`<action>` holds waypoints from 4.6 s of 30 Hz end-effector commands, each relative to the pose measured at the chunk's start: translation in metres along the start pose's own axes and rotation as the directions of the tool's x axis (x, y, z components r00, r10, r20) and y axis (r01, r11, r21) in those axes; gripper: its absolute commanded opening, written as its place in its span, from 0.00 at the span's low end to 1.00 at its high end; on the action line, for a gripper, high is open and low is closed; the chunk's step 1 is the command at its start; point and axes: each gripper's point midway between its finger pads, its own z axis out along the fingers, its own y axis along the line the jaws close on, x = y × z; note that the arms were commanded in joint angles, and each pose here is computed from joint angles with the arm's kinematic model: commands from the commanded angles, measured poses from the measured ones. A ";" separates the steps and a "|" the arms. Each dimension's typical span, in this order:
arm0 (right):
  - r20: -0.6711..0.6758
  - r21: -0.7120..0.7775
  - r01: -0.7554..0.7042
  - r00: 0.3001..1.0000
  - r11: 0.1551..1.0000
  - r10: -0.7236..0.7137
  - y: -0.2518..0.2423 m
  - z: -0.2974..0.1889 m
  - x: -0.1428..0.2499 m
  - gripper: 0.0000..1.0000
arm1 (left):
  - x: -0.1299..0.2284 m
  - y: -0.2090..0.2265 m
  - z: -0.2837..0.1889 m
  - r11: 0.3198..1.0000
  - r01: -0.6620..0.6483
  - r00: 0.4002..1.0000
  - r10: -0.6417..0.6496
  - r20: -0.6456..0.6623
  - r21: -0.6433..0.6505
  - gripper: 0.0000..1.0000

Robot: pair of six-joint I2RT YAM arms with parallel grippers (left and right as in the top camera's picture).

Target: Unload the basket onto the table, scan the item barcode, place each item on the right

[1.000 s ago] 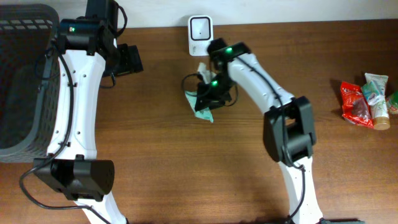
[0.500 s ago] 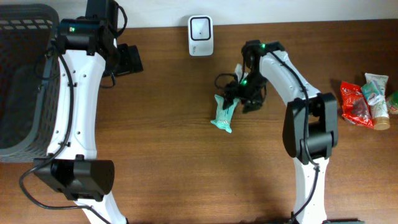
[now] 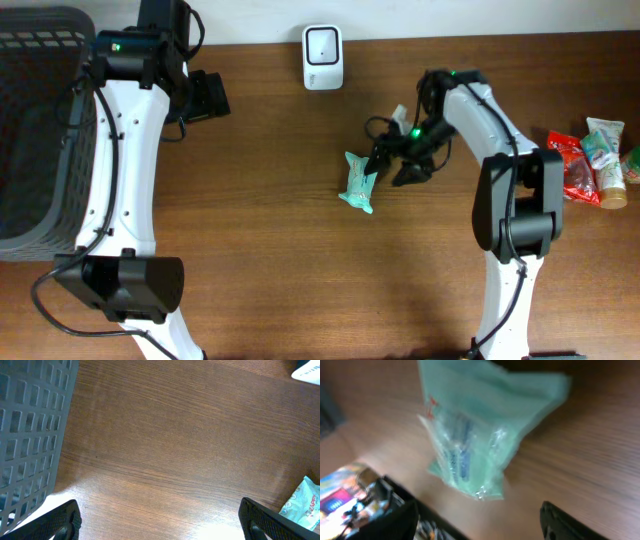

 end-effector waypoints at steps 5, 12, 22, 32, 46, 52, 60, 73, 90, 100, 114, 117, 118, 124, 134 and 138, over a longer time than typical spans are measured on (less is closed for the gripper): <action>0.039 -0.134 -0.031 0.999 0.990 0.037 -0.006 0.038 -0.003 0.72 | 0.001 0.000 0.001 1.000 0.003 1.000 -0.003 -0.002 -0.008 0.99; 0.133 -0.146 0.001 0.991 0.989 0.018 -0.012 0.047 -0.026 0.04 | 0.001 0.000 0.001 1.000 0.003 1.000 -0.003 -0.002 -0.008 0.99; 0.466 0.758 -0.388 0.885 0.524 -0.018 -0.050 -0.118 -0.029 0.04 | 0.001 0.000 0.001 1.000 0.003 1.000 -0.003 -0.002 -0.008 0.99; 0.358 0.893 -0.344 0.934 0.289 0.005 -0.090 -0.052 -0.004 0.04 | 0.001 0.000 0.001 1.000 0.003 1.000 -0.003 -0.002 -0.008 0.99; 0.238 0.705 -0.110 0.967 0.701 -0.088 0.043 -0.023 -0.017 0.89 | 0.001 0.000 0.001 1.000 0.003 1.000 -0.003 -0.002 -0.008 0.99; 0.043 0.617 -0.025 0.999 0.786 -0.002 -0.019 -0.091 0.006 0.88 | 0.001 0.000 0.001 1.000 0.003 1.000 -0.003 -0.002 -0.008 0.99; -0.051 0.045 0.172 0.984 0.984 -0.170 -0.026 -0.057 0.012 0.93 | 0.001 0.000 0.001 1.000 0.003 1.000 -0.003 -0.002 -0.008 0.99; 0.033 0.230 0.035 0.998 0.972 -0.044 -0.031 -0.018 -0.015 0.05 | 0.001 0.000 0.001 1.000 0.003 1.000 -0.003 -0.002 -0.008 0.99; 0.363 0.806 -0.161 0.895 0.570 -0.259 0.055 0.013 -0.029 0.77 | 0.001 0.000 0.001 1.000 0.003 1.000 -0.003 -0.002 -0.008 0.99; 0.117 0.502 0.200 0.948 0.841 -0.295 0.027 -0.055 -0.044 0.80 | 0.001 0.000 0.001 1.000 0.003 1.000 -0.003 -0.002 -0.008 0.99; 0.144 0.088 0.343 0.925 0.935 -0.352 -0.013 -0.011 -0.047 0.77 | 0.001 0.000 0.001 1.000 0.003 1.000 -0.003 -0.002 -0.008 0.99; 0.152 0.013 0.349 0.926 0.937 -0.347 -0.010 0.002 -0.043 0.74 | 0.001 0.000 0.001 1.000 0.003 1.000 -0.003 -0.002 -0.008 0.99; 0.148 -0.001 0.346 0.928 0.938 -0.342 -0.013 0.008 -0.040 0.74 | 0.001 0.000 0.001 1.000 0.003 1.000 -0.003 -0.002 -0.008 0.99; 0.131 -0.007 0.330 0.936 0.944 -0.326 -0.022 0.020 -0.034 0.26 | 0.001 0.000 0.001 1.000 0.003 1.000 -0.003 -0.002 -0.008 0.99; 0.210 0.392 0.102 0.958 0.914 -0.197 -0.013 -0.062 -0.062 0.04 | 0.001 0.000 0.001 1.000 0.003 1.000 -0.003 -0.002 -0.008 0.99; 0.366 0.823 -0.250 0.920 0.510 -0.140 -0.043 -0.124 -0.053 0.04 | 0.001 0.000 0.001 1.000 0.002 1.000 -0.002 -0.002 -0.007 0.99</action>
